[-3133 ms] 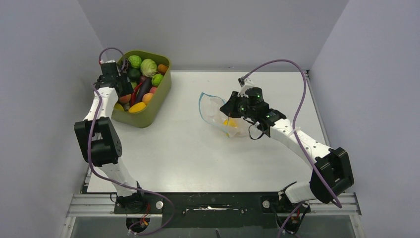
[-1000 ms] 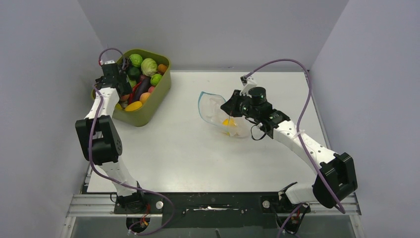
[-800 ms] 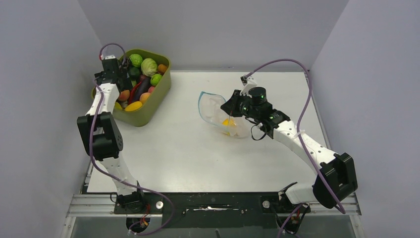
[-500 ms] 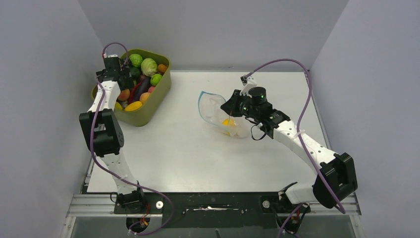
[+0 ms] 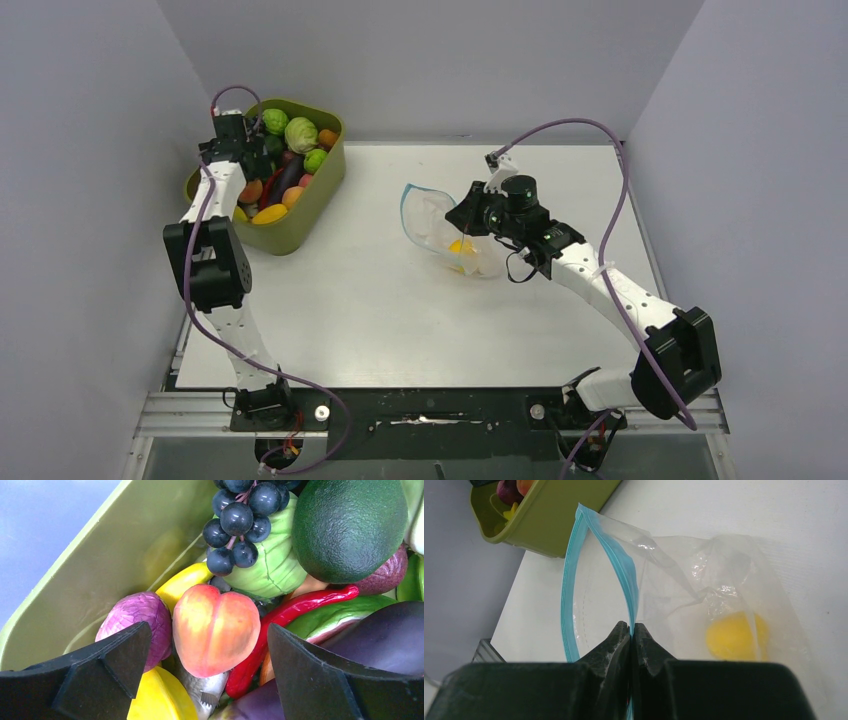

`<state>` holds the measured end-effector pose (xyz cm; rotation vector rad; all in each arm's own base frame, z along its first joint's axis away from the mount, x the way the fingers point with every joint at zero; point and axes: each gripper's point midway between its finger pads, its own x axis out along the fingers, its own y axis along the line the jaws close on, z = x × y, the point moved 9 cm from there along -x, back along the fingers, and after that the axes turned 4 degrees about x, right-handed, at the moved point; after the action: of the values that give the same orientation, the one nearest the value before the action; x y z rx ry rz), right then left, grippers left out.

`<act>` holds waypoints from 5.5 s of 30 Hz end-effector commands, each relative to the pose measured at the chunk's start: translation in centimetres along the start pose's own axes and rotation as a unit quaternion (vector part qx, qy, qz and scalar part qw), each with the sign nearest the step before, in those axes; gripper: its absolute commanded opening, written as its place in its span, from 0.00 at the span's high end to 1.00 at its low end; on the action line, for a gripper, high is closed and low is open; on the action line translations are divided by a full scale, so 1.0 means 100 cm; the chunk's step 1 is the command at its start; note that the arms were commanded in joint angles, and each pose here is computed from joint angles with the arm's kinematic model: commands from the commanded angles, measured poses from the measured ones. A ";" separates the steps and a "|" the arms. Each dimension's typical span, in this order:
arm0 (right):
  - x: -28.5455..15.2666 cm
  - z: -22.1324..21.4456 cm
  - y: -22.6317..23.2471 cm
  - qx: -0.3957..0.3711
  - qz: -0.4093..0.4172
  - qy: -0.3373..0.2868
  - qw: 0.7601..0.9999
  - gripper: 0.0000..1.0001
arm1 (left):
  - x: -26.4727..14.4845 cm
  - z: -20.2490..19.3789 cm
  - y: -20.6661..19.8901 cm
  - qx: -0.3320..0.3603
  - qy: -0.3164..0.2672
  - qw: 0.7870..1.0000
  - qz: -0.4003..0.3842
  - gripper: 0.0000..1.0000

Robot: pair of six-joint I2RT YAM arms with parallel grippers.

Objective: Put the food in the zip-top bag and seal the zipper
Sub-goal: Place the fake fruit in the bin, then place the fake fruit in the zipper food storage bag, then pick up the fake vegetable from the bin.

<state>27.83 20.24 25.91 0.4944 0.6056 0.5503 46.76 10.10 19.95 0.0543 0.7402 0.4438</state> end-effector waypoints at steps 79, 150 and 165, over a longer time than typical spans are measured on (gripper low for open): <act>0.002 0.025 0.010 0.035 0.003 -0.051 0.998 1.00 | -0.243 -0.006 -0.069 -0.106 -0.149 0.876 -0.445 0.55; -0.003 0.041 0.038 0.006 0.039 -0.060 0.997 1.00 | -0.293 -0.061 -0.173 -0.068 -0.034 0.803 -0.591 0.24; -0.028 0.040 0.023 -0.040 -0.018 -0.077 0.996 1.00 | -0.289 -0.037 -0.130 -0.028 -0.120 0.900 -0.417 0.26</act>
<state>28.02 20.12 29.16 0.4655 0.5403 0.4920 29.80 -15.90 30.38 -0.3815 0.5457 -0.4953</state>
